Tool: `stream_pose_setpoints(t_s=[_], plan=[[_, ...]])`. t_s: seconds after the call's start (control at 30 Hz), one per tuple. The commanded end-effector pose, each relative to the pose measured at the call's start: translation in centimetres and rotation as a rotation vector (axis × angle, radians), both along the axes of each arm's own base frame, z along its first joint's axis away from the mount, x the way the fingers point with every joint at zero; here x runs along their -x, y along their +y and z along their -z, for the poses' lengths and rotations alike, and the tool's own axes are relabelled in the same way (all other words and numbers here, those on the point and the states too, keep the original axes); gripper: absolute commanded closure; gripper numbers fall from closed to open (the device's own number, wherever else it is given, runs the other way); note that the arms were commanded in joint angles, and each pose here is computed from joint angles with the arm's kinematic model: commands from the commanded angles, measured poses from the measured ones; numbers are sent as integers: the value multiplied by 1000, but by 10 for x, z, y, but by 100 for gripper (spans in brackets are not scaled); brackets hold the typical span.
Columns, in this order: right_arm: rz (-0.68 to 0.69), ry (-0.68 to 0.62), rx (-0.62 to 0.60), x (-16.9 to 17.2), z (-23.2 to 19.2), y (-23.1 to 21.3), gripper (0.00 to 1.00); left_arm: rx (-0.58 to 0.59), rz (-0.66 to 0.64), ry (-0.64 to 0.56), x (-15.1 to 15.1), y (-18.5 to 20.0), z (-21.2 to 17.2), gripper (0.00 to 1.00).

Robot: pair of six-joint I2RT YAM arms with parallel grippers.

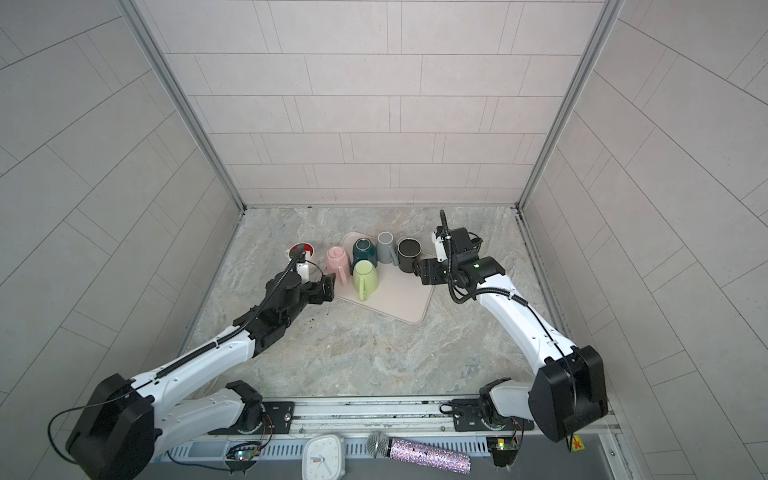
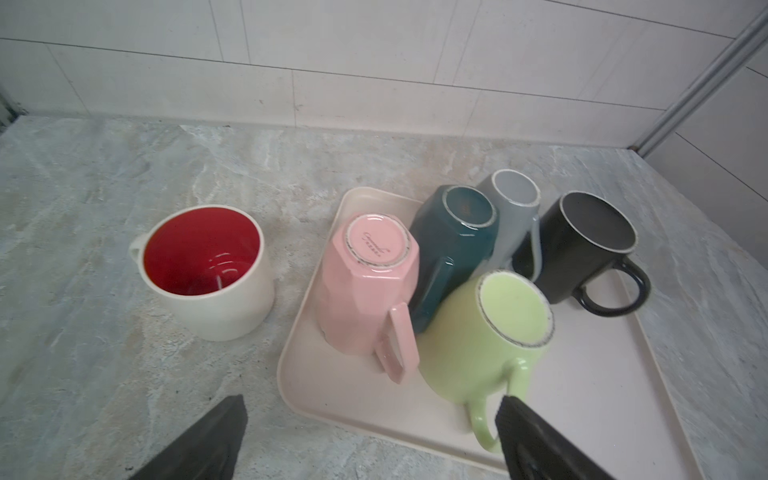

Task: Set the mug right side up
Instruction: 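Move the right gripper over the upside-down dark grey mug while the left gripper retracts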

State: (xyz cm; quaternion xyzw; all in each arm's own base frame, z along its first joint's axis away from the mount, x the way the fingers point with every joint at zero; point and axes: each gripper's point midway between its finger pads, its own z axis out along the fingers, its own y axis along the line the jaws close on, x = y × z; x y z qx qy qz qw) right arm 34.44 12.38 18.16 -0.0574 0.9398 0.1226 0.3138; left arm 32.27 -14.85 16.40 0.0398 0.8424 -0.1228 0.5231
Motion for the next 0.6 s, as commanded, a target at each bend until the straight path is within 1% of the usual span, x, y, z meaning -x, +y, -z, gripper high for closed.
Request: stream_pose_setpoints(t_s=[0.0,0.07,0.13,0.2,0.27,0.37,0.57], plan=[[25,35,44,-8,4,-3,24,34,92,-57,10,-18,-10,0],[50,33,58,-16,7,-4,25,55,101,-85,12,-20,-12,0],[81,27,81,-22,9,-8,26,51,94,-86,13,-19,-10,0],[116,18,102,-26,9,-13,27,25,82,-93,13,-17,-8,0],[129,8,92,-30,9,-12,28,-1,85,-113,15,-20,-10,0],[122,1,59,-37,10,-3,31,2,94,-124,18,-22,-13,0],[84,25,94,-50,12,13,34,22,106,-126,20,-25,-14,0]])
